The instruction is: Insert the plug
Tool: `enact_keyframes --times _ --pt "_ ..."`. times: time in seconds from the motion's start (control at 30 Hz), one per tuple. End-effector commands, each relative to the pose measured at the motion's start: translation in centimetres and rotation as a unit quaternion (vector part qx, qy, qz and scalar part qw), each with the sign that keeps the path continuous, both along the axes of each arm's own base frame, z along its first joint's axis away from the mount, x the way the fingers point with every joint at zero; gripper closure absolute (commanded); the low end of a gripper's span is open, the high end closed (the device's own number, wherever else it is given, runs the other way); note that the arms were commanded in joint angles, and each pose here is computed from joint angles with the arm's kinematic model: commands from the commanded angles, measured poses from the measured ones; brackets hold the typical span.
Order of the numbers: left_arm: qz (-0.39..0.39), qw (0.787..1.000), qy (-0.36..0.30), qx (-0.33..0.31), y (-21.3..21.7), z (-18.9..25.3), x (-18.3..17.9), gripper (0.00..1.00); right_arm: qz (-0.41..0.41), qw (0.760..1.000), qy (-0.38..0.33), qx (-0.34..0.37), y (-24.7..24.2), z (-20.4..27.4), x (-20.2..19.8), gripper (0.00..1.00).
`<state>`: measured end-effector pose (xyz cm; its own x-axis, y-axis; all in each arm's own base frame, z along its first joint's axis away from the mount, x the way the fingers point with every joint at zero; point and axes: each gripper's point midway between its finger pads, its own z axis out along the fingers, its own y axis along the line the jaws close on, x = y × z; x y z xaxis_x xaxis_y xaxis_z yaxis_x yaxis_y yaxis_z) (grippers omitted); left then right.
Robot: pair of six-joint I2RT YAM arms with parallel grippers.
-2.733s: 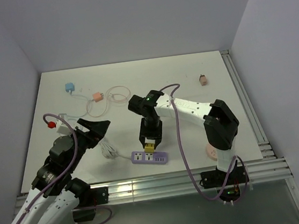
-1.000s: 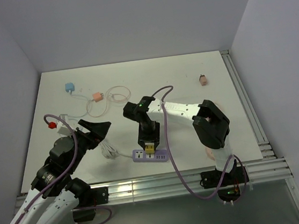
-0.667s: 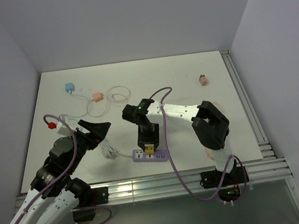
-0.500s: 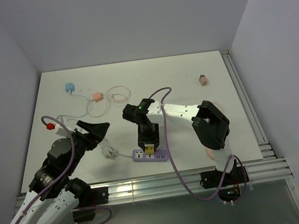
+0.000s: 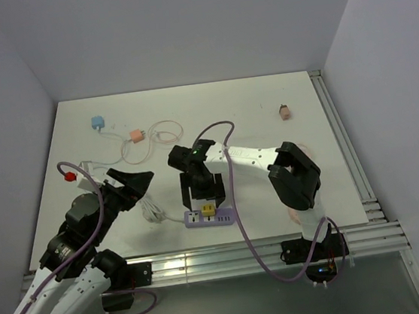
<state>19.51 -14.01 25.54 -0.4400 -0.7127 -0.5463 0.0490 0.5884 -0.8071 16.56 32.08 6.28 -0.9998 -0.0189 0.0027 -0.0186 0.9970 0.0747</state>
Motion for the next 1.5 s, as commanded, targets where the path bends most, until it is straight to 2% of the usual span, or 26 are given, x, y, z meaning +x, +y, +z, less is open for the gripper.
enact_keyframes --times 0.0,0.03,0.17,0.33,0.37,0.47,0.57,0.6,0.7,0.93,0.97,1.0,1.07,1.13,1.23,1.4,1.47 --pt "0.000 1.000 -0.030 -0.007 0.3 2.6 -0.3 0.17 0.001 0.997 -0.066 0.050 2.0 3.2 2.2 0.03" --pt "-0.001 0.999 -0.032 -0.007 0.4 2.7 -0.3 0.17 -0.004 0.996 -0.074 0.056 2.3 4.0 2.5 0.00" --pt "-0.003 0.999 -0.035 -0.007 0.3 3.1 -0.4 0.17 -0.015 0.994 -0.084 0.067 2.2 6.2 2.7 0.00" --pt "-0.010 0.999 -0.039 -0.007 0.2 3.2 -0.5 0.17 -0.065 0.987 -0.138 0.054 -2.1 8.1 6.3 0.02" --pt "-0.013 0.999 -0.039 -0.006 0.2 3.2 -0.6 0.17 -0.098 0.980 -0.164 0.055 -4.1 9.4 8.3 0.02" --pt "-0.016 0.999 -0.038 -0.002 0.1 3.2 -0.7 0.17 -0.149 0.967 -0.204 0.036 -8.2 10.8 11.1 0.00" --pt "-0.022 0.999 -0.037 0.000 0.0 3.2 -0.8 0.18 -0.216 0.953 -0.211 0.021 -12.4 11.2 13.5 0.00" --pt "-0.022 0.999 -0.037 0.000 0.0 3.3 -0.8 0.17 -0.261 0.943 -0.207 0.013 -14.4 11.0 14.5 0.00" --pt "-0.026 0.999 -0.037 -0.001 -0.1 3.3 -0.9 0.17 -0.328 0.922 -0.205 -0.001 -17.4 10.2 15.8 0.00" --pt "-0.045 0.998 -0.033 0.006 -0.7 3.3 -1.2 0.18 -0.407 0.886 -0.221 -0.028 -22.3 8.0 18.0 0.00" --pt "-0.048 0.998 -0.034 0.006 -0.8 3.3 -1.2 0.18 -0.405 0.887 -0.221 -0.029 -22.6 7.6 18.2 0.00" --pt "-0.052 0.998 -0.034 0.008 -0.9 3.4 -1.2 0.18 -0.365 0.904 -0.221 -0.032 -22.9 7.1 18.2 0.00" --pt "-0.058 0.998 -0.031 0.011 -1.2 3.0 -1.2 0.18 -0.311 0.922 -0.229 -0.011 -22.6 6.7 19.4 0.00" --pt "-0.061 0.998 -0.029 0.010 -1.4 2.8 -1.2 0.18 -0.234 0.942 -0.236 -0.049 -23.7 5.9 19.4 0.00" --pt "-0.068 0.997 -0.031 0.008 -1.7 2.7 -1.2 0.18 -0.202 0.946 -0.235 -0.096 -25.4 4.8 19.1 0.00" --pt "-0.076 0.997 -0.028 0.014 -2.1 2.4 -1.0 0.18 -0.153 0.956 -0.189 -0.164 -28.1 2.0 18.0 0.00" --pt "-0.077 0.997 -0.027 0.016 -2.2 2.3 -0.9 0.18 -0.142 0.957 -0.184 -0.171 -28.6 1.2 17.9 0.00"
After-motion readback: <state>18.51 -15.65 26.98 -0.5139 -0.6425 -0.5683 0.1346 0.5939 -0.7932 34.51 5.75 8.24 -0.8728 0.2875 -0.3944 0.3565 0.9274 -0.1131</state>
